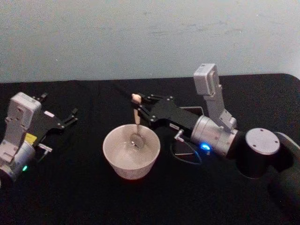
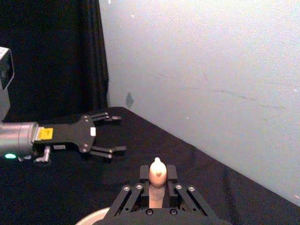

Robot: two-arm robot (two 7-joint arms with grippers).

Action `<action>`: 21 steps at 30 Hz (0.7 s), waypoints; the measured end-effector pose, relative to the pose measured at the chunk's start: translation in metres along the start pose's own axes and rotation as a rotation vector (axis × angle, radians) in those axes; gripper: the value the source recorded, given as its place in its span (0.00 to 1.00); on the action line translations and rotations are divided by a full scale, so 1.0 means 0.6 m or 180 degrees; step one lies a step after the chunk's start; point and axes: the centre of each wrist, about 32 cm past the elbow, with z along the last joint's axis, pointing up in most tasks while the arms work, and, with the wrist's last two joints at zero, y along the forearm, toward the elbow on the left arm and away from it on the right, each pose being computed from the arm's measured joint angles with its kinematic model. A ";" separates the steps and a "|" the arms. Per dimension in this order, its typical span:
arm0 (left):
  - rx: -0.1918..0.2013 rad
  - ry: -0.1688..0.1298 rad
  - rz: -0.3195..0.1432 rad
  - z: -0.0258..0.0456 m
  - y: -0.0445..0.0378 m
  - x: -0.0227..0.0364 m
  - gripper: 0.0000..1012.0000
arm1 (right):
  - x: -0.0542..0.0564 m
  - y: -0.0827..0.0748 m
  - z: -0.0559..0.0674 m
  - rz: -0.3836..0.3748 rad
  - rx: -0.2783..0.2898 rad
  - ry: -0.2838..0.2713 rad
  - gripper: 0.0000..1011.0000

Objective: Pick up the stirring spoon with one hand, stir inside the cup, then place it back in its original position.

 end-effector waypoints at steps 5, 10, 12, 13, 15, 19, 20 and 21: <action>0.0000 0.0000 0.0000 0.000 0.000 0.0000 0.99 | 0.002 -0.022 0.004 -0.0015 -0.0028 -0.0047 0.21; 0.0000 0.0000 0.0000 0.000 0.000 0.0000 0.99 | -0.005 -0.046 0.009 0.0082 -0.0042 -0.0075 0.21; 0.0000 0.0000 0.0000 0.000 0.000 0.0000 0.99 | -0.011 -0.055 0.009 0.0153 -0.0060 -0.0074 0.21; 0.0000 0.0000 0.0000 0.000 0.000 0.0000 0.99 | -0.013 -0.057 0.009 0.0182 -0.0065 -0.0072 0.21; 0.0000 0.0000 0.0000 0.000 0.000 0.0000 0.99 | -0.021 -0.062 0.007 0.0256 -0.0079 -0.0062 0.21; 0.0000 0.0000 0.0000 0.000 0.000 0.0000 0.99 | -0.032 -0.062 0.004 0.0369 -0.0089 -0.0037 0.21; 0.0000 0.0000 0.0000 0.000 0.000 0.0000 0.99 | -0.034 -0.061 0.003 0.0388 -0.0090 -0.0031 0.21; 0.0000 0.0000 0.0000 0.000 0.000 0.0000 0.99 | -0.036 -0.060 0.003 0.0405 -0.0092 -0.0026 0.21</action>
